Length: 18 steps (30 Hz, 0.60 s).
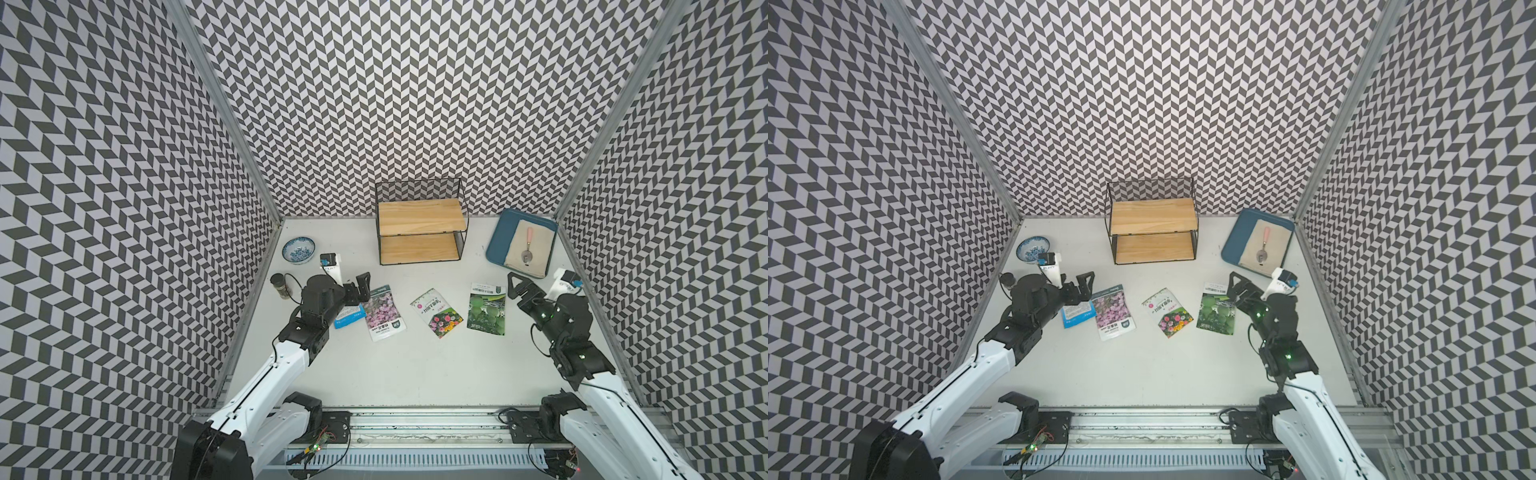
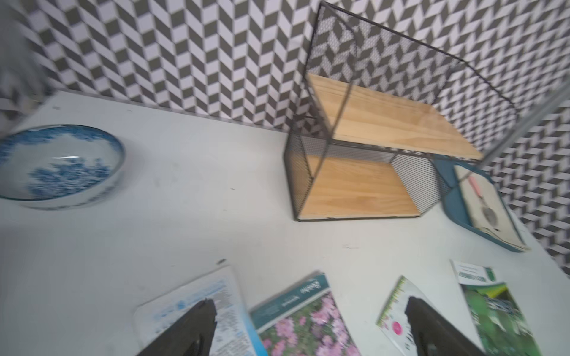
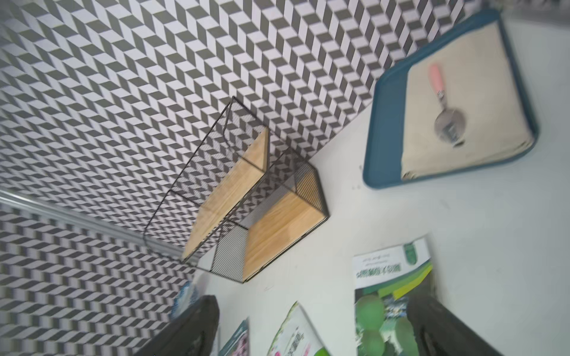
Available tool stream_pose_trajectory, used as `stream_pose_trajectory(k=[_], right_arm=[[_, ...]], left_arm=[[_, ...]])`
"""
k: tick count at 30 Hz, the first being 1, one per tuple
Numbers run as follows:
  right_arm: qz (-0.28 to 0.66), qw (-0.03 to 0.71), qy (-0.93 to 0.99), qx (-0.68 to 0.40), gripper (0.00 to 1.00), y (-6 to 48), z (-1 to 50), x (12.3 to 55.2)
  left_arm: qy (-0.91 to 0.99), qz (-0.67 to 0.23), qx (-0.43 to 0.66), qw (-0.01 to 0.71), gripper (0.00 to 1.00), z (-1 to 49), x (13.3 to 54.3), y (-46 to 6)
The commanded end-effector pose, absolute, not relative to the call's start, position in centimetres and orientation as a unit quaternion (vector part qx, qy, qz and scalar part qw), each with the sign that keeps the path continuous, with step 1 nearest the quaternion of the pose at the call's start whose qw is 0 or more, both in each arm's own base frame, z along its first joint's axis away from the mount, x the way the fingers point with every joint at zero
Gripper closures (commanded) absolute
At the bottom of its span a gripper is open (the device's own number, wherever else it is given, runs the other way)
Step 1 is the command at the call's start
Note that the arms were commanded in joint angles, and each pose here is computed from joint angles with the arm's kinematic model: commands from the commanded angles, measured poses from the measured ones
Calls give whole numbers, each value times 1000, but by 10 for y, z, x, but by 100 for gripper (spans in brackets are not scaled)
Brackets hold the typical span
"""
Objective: Take the seed bag off the shelf
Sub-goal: Place the seed packet at the center of the board, then reset both arms
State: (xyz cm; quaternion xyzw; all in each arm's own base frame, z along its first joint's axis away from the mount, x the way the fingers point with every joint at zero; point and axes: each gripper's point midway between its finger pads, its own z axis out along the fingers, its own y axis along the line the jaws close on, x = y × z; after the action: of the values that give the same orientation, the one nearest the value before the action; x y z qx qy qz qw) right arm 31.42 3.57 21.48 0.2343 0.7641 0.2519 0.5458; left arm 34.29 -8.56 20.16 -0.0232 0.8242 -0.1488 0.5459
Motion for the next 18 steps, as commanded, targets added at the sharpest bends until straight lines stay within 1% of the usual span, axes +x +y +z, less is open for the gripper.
stream_pose_trajectory(k=[1, 4, 6, 11, 13, 14, 15, 18], right_arm=[[199, 550, 794, 165, 0, 15, 203, 335], [193, 574, 780, 156, 0, -6, 204, 350], [163, 600, 770, 140, 0, -15, 207, 354], [90, 682, 715, 123, 0, -34, 215, 338], [69, 697, 703, 121, 0, -38, 212, 331], [59, 706, 696, 121, 0, -41, 215, 330], [50, 701, 701, 121, 0, -42, 203, 327], [39, 708, 696, 114, 1, -44, 195, 328]], left_arm=[[816, -100, -23, 569, 0, 199, 360, -54], [803, -73, -34, 591, 0, 190, 366, -33], [791, -46, -39, 609, 0, 187, 365, -19], [741, 25, -55, 669, 0, 184, 345, 9], [719, 43, -59, 691, 0, 186, 336, 17], [706, 47, -65, 703, 0, 188, 332, 21], [701, 43, -67, 709, 0, 188, 331, 24], [697, 18, -40, 715, 0, 185, 340, 16]])
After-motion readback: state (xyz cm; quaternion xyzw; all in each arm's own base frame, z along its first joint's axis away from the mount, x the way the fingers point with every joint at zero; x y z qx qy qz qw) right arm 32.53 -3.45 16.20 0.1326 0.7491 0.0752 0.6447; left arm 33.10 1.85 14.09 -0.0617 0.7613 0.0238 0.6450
